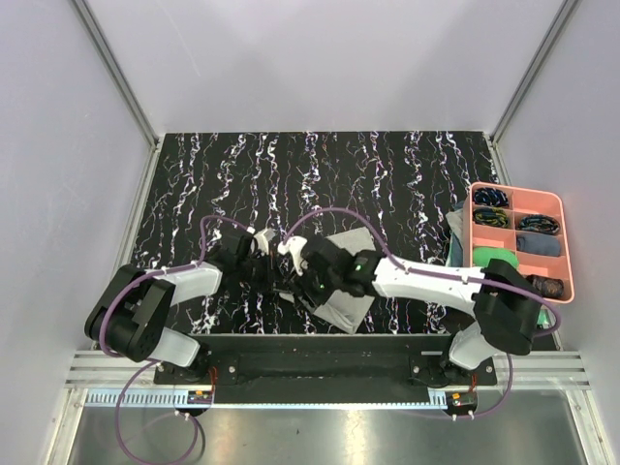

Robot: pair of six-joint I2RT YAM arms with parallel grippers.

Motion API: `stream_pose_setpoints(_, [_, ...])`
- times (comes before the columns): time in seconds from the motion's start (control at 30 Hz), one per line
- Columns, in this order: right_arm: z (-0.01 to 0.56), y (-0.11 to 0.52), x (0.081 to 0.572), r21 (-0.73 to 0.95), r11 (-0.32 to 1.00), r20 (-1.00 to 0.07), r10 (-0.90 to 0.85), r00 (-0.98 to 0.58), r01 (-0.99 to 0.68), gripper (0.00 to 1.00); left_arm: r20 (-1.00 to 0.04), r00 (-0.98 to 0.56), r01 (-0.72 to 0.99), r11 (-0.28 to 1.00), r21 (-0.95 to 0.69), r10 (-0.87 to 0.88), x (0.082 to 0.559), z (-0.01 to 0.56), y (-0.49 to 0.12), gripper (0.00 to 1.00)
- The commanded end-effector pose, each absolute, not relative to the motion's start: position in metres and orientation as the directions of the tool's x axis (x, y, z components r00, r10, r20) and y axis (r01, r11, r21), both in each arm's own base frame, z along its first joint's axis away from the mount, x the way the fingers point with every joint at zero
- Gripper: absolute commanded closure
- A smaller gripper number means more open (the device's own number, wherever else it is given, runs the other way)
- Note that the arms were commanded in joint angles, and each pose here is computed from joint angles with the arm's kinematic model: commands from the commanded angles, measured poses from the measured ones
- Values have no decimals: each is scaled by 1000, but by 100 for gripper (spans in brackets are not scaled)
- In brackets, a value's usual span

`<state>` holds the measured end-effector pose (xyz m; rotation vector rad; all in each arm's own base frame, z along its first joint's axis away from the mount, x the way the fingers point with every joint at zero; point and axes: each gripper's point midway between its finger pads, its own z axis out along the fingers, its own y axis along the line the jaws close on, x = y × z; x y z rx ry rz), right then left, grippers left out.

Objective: Fold the napkin, place the utensils inside, and roll it up
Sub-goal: Roll the napkin with the utensil

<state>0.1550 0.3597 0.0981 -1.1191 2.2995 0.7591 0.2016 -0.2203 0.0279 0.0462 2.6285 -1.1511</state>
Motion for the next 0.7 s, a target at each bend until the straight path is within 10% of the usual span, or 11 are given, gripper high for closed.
stream_pose_setpoints(0.0, [82,342,179,30,618,-642,-590,-489,-786,40,-280,-957,149,699,-700,-77,209,32,-220,100])
stream_pose_setpoints(0.67, [9,337,167,-55,565,-508,-725,-464,-823,41,-297,-953,172,687,-706,-66,214,39,-223,100])
